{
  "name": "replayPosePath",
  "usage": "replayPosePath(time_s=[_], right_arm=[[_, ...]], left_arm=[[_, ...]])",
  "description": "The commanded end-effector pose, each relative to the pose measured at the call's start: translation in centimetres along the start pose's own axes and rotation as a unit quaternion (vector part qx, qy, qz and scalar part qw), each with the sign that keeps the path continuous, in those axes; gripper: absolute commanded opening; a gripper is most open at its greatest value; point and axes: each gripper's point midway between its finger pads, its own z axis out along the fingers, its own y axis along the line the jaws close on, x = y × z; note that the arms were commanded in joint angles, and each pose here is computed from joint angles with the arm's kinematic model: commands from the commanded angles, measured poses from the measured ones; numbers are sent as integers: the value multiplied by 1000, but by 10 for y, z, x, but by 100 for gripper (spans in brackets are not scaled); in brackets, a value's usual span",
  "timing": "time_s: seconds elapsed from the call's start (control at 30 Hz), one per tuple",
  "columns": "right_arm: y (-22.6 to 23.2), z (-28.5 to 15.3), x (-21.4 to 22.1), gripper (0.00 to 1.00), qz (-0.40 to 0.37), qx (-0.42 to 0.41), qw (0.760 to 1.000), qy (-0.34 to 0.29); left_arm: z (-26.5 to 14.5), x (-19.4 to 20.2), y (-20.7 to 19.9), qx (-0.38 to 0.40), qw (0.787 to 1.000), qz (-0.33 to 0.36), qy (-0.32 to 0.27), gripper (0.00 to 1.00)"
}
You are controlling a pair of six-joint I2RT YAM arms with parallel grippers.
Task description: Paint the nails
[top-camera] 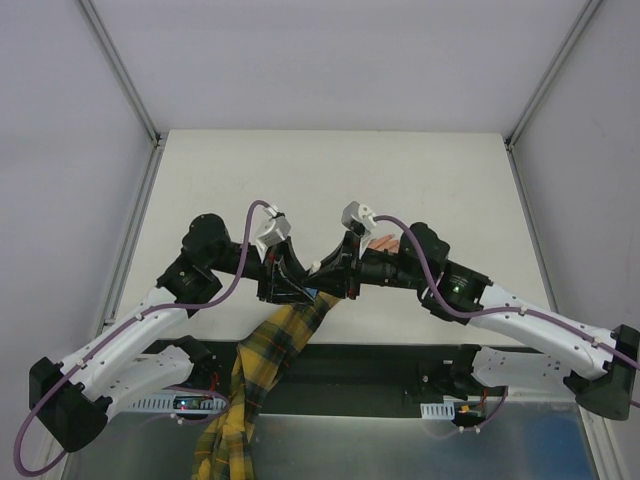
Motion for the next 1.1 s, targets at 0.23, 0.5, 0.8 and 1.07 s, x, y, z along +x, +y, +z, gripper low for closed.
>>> replayPosePath(time_s=[0.23, 0.5, 0.8, 1.07], right_arm=[[-40, -16, -11, 66, 73, 209, 975, 24], [-42, -32, -26, 69, 119, 274, 953, 42], [-40, -8, -34, 60, 111, 281, 951, 69], [-45, -4, -31, 14, 66, 284, 952, 99]], left_arm=[[-6, -36, 16, -93, 990, 100, -43, 0], [-9, -36, 30, -133, 986, 95, -42, 0], [-11, -34, 40, -156, 983, 89, -38, 0], [-8, -33, 30, -128, 987, 90, -29, 0]])
